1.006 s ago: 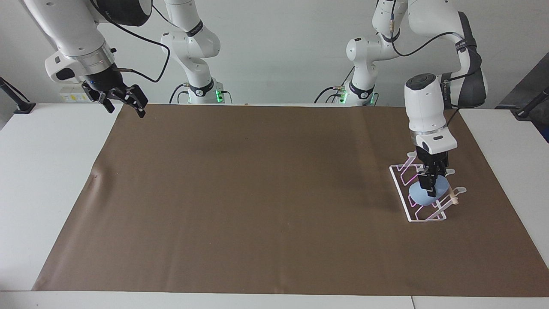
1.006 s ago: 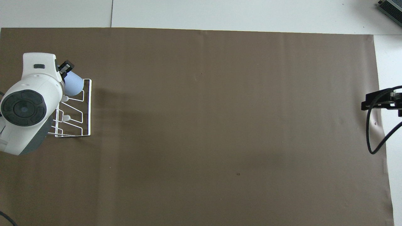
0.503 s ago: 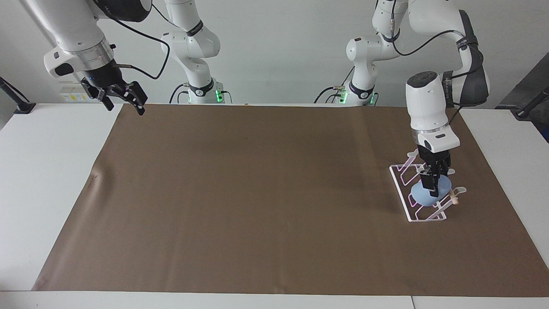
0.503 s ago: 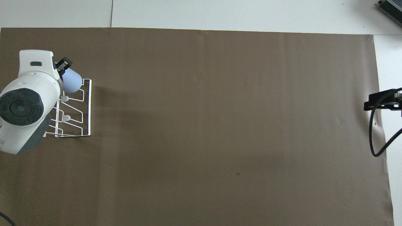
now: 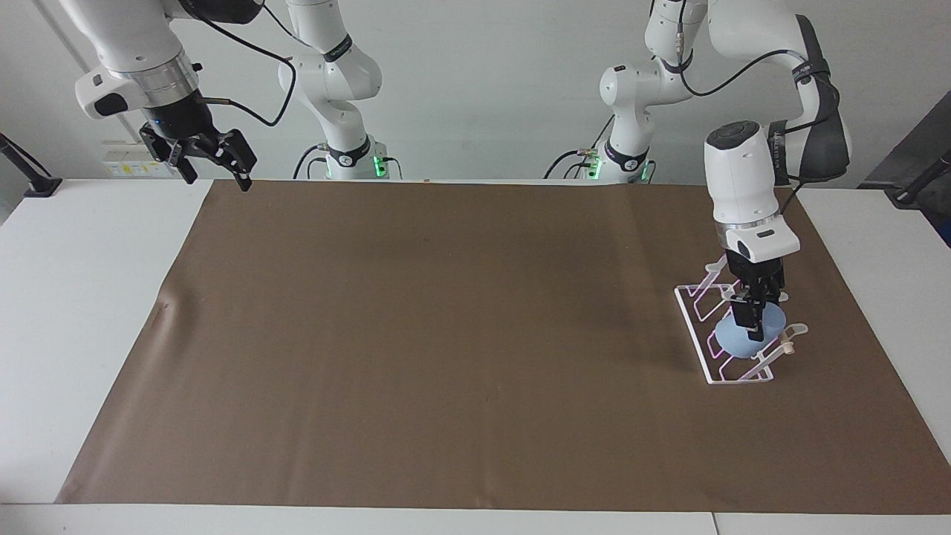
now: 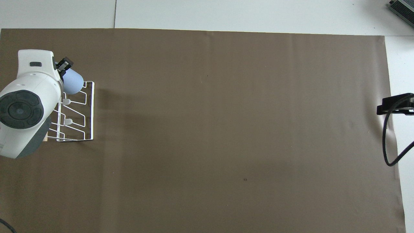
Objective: Hang cup on cup holder
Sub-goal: 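Lower the cup onto a rack peg with the left gripper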
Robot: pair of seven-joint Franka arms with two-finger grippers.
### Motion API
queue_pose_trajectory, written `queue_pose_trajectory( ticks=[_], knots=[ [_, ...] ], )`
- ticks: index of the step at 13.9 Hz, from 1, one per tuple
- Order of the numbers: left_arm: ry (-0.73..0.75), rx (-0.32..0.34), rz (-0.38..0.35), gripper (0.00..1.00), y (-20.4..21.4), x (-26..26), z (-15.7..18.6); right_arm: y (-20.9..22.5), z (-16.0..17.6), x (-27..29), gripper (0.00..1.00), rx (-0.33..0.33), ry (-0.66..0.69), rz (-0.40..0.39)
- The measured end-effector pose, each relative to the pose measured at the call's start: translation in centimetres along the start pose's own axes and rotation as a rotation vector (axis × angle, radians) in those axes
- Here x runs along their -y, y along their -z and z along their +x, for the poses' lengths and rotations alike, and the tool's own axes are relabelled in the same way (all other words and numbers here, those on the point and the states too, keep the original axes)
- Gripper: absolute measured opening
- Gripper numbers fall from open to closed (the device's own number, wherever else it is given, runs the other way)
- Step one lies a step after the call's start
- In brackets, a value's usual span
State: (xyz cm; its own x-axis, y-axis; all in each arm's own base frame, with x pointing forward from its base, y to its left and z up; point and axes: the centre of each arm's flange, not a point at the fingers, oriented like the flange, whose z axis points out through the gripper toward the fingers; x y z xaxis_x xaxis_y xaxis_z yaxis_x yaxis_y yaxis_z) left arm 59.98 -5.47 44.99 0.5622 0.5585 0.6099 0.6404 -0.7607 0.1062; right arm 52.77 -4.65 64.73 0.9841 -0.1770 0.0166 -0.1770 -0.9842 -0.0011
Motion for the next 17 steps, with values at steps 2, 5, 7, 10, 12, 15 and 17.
queue_pose_trajectory(
  ticks=[2,5,7,10,12,15,17],
  knots=[
    [0.0,0.0,0.0,0.77,0.0,0.0,0.0,-0.1,0.0,0.1,1.0,0.003,0.002,0.0],
    [-0.001,0.0,0.0,0.82,0.0,0.0,0.0,-0.9,0.2,0.1,1.0,0.018,0.002,-0.002],
    [-0.002,-0.001,0.0,0.82,0.0,0.0,0.0,-1.5,0.4,0.2,1.0,0.029,0.005,-0.005],
    [-0.058,-0.003,0.002,0.82,0.1,0.0,0.1,-1.9,0.5,0.5,1.0,0.035,0.061,-0.033],
    [-0.084,-0.006,0.013,0.83,0.5,-0.1,0.3,-2.0,0.4,0.8,1.0,0.037,0.071,-0.033],
    [-0.102,-0.007,0.053,0.89,2.5,-1.0,-0.1,-2.0,0.4,0.8,1.0,0.038,0.072,-0.033],
    [-0.1,0.002,0.069,0.89,4.8,-2.4,-0.6,-2.1,0.4,0.8,1.0,0.04,0.07,-0.027]
  ],
)
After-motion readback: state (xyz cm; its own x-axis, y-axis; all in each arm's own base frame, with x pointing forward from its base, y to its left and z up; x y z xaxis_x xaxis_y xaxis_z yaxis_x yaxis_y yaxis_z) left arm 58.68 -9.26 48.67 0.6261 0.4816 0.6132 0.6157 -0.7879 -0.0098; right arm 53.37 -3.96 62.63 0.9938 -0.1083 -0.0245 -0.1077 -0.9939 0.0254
